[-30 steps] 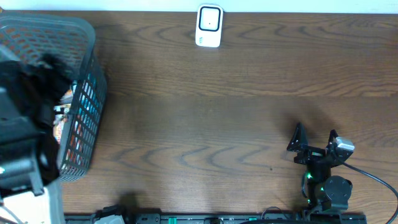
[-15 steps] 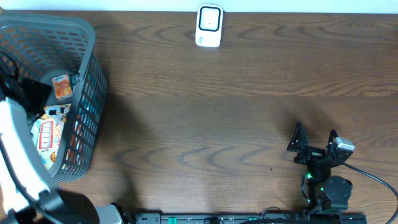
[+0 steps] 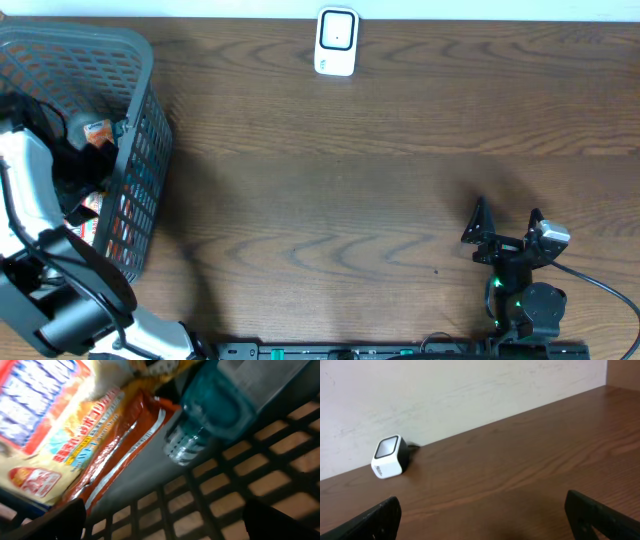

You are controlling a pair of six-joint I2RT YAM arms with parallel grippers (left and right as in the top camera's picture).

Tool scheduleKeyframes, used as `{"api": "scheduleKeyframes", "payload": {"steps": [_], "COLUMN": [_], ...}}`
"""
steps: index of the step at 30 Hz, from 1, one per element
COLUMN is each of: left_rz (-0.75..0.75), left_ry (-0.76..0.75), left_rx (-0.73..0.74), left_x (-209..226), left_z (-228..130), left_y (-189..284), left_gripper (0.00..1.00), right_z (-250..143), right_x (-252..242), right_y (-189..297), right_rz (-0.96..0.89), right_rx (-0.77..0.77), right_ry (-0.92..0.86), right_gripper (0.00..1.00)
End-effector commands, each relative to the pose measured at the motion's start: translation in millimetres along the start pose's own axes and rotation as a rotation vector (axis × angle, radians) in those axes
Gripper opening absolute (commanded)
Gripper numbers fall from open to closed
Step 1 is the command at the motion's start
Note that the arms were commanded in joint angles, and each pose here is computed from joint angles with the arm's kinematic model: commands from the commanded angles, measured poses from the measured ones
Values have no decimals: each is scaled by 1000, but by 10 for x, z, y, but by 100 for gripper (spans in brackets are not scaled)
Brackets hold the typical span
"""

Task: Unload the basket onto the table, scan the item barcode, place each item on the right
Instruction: 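Reach the left gripper into the grey basket toward the orange snack bar, then grasp the orange snack bar with the left gripper and lift it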

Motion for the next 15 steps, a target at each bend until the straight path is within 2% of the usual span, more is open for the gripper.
{"api": "scheduleKeyframes", "payload": {"steps": [1,15], "left_rz": [-1,137], "left_ry": [-56,-55], "left_rx": [48,-11], "left_x": [39,246], "left_z": [-28,13], "left_y": [-176,-431], "left_gripper": [98,98], "right_z": [-10,-10], "right_x": [6,6], "right_y": [1,1], "right_rz": [5,5], "right_rx": [1,1], "right_ry": [-2,-2], "right_gripper": [99,99]}}
Point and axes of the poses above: each gripper's point midway between its finger pads, its own y axis back along the fingers, its own x axis along the line the jaws close on, z = x × y, the point moved 7 cm from there along y, back along the fingers, and after that the axes turned 9 degrees about y, right-handed, at the moved point
